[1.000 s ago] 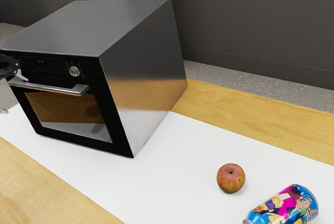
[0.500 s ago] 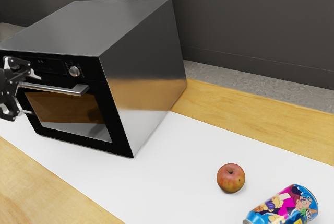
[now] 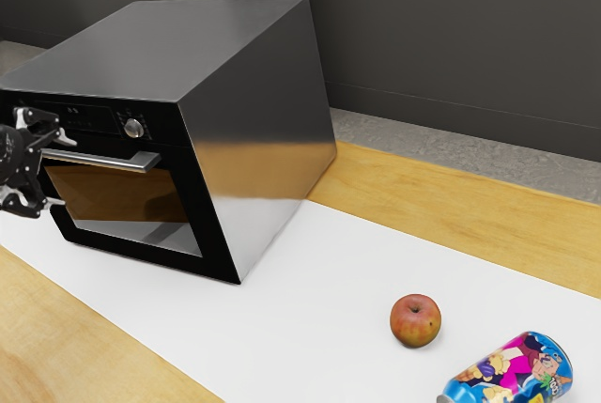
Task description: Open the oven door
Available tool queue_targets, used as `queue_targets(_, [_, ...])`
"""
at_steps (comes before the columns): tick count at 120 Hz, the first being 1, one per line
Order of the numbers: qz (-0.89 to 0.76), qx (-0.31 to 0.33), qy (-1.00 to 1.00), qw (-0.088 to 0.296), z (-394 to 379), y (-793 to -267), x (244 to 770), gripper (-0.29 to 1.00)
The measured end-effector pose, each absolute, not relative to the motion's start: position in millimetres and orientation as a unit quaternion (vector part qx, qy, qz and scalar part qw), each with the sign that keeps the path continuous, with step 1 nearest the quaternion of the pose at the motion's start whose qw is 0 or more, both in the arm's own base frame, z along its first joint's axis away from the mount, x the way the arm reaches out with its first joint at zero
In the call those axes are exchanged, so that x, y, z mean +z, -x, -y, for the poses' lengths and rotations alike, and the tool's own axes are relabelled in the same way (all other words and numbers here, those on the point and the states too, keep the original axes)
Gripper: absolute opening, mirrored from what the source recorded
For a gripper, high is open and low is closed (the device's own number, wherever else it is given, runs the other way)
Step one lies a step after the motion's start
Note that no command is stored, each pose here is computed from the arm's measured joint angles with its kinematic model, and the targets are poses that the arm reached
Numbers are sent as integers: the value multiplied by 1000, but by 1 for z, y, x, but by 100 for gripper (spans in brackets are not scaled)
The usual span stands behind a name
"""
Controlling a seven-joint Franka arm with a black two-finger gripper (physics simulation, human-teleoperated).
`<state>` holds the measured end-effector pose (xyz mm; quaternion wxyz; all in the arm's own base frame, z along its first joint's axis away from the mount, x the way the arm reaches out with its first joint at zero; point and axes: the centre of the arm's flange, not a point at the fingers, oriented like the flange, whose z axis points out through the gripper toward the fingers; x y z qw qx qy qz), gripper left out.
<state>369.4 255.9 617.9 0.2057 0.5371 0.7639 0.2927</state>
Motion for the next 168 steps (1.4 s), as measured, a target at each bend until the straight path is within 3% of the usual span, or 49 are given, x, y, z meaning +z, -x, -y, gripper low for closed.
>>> queue_targets(60, [-785, 279, -515, 203, -270, -380, 590, 70])
queue_targets(107, [-805, 327, -459, 185, -211, -245, 560, 70])
queue_targets(130, [-800, 344, -457, 183, -195, -230, 562, 70])
queue_targets(136, [-790, 345, -473, 183, -189, -237, 577, 70])
queue_targets(142, [-751, 351, -528, 186, -164, -260, 640, 70])
queue_targets(156, [-598, 296, -725, 167, -57, -393, 787, 70])
queue_targets(168, [-517, 207, -826, 87, 2, -455, 768, 70])
